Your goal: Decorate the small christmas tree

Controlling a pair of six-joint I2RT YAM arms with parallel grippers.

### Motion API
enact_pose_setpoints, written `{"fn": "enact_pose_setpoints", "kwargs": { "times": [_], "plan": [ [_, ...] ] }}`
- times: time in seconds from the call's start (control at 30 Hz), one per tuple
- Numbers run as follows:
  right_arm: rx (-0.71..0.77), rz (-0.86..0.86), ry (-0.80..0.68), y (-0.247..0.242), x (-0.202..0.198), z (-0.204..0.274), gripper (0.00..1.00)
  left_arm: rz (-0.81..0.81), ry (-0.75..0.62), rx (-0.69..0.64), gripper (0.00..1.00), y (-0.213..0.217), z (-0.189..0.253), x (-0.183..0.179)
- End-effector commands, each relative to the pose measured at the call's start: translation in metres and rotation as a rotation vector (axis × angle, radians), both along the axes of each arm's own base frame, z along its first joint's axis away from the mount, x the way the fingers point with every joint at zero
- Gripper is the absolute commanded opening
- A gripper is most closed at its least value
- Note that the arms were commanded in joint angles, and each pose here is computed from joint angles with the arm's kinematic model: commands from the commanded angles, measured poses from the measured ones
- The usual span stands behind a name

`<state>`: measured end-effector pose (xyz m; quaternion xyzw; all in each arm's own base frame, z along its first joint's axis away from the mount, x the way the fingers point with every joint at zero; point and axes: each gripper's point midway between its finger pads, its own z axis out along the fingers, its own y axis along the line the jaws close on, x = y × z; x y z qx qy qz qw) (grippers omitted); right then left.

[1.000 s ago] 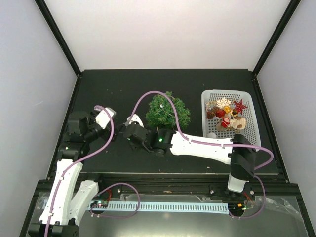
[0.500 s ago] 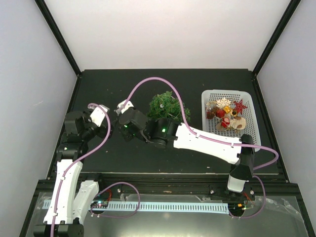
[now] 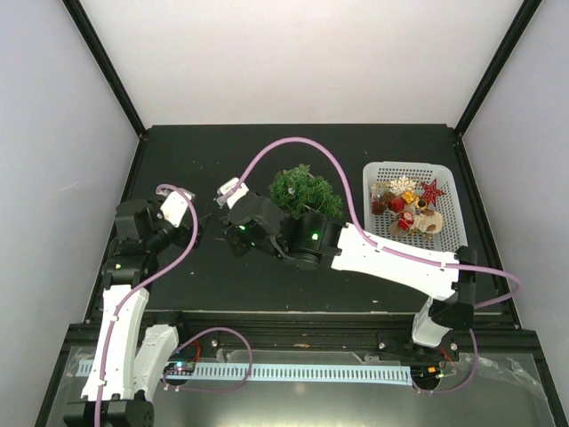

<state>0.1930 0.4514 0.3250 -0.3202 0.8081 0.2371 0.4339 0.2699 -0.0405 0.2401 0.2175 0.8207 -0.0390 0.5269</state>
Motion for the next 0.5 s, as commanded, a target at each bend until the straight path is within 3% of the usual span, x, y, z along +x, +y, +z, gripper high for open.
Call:
{"fn": "enact_pose_setpoints", "kwargs": {
  "times": [0.0,0.23,0.47],
  "plan": [
    [0.015,0.053,0.027,-0.002,-0.019,-0.005,0.19,-0.011,0.002,-0.024,0.99,-0.002,0.000,0.000],
    [0.017,0.074,0.083,-0.015,-0.044,-0.039,0.19,-0.018,0.000,-0.026,0.99,-0.003,0.000,-0.001],
    [0.072,0.082,0.050,-0.033,-0.062,-0.008,0.19,-0.029,0.001,-0.032,0.99,-0.005,0.000,-0.001]
  ]
}}
